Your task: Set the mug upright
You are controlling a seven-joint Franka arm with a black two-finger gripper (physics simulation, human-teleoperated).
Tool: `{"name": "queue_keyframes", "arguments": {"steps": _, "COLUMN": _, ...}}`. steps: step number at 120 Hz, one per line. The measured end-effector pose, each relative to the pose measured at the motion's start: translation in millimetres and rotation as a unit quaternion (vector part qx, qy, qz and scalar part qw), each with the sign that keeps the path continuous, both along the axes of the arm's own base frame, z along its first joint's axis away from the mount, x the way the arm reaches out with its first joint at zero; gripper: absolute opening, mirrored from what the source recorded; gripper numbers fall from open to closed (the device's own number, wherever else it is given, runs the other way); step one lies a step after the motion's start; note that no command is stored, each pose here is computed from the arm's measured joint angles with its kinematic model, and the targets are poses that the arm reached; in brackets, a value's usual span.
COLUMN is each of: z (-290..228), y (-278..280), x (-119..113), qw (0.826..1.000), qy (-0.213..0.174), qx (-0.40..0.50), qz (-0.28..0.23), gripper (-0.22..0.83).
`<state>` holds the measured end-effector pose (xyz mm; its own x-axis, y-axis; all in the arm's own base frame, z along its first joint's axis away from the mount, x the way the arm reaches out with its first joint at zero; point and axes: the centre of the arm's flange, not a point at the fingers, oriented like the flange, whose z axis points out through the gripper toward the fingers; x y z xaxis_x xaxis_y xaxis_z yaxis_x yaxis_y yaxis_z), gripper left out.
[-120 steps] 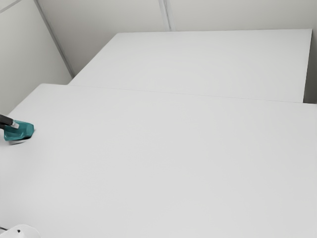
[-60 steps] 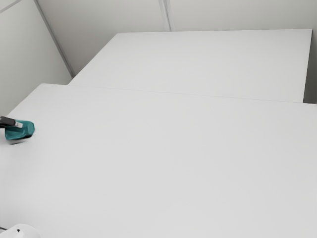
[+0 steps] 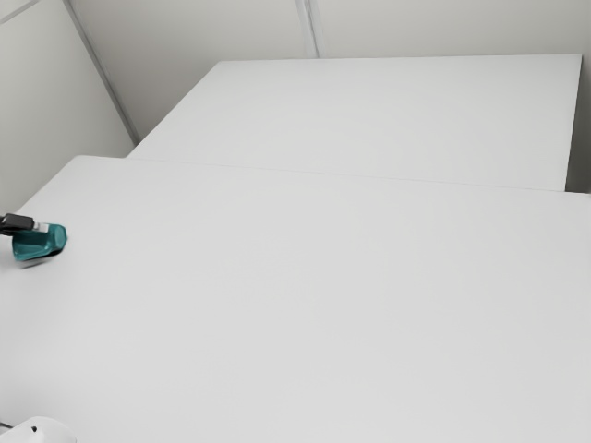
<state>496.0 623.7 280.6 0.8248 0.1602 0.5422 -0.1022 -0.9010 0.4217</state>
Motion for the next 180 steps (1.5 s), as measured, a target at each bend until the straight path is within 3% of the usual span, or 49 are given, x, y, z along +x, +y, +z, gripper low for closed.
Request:
{"name": "queue_keyframes", "arguments": {"steps": 32, "z": -2, "y": -2, "x": 1, "qw": 1.0, "qy": -0.007, "qx": -0.01, "qz": -0.005, "gripper": 0.4}}
{"name": "queue_keyframes", "arguments": {"steps": 61, "z": -1, "y": -2, "x": 2, "qw": 1.0, "qy": -0.013, "qx": -0.011, "qz": -0.002, "gripper": 0.11}}
{"name": "queue_keyframes", "arguments": {"steps": 80, "z": -1, "y": -2, "x": 4, "qw": 1.0, "qy": -0.015, "qx": -0.01, "qz": 0.001, "gripper": 0.0}}
{"name": "queue_keyframes", "arguments": {"steps": 134, "z": 29, "y": -30, "x": 35, "qw": 0.998, "qy": -0.056, "qx": -0.035, "qz": -0.024, "gripper": -0.15}}
{"name": "queue_keyframes", "arguments": {"steps": 156, "z": 59, "y": -59, "x": 64, "qw": 0.996, "qy": -0.07, "qx": -0.033, "qz": -0.051, "gripper": -0.16}}
{"name": "queue_keyframes", "arguments": {"steps": 180, "z": 121, "y": -124, "x": 112, "qw": 0.993, "qy": -0.052, "qx": 0.018, "qz": -0.109, "gripper": -0.16}}
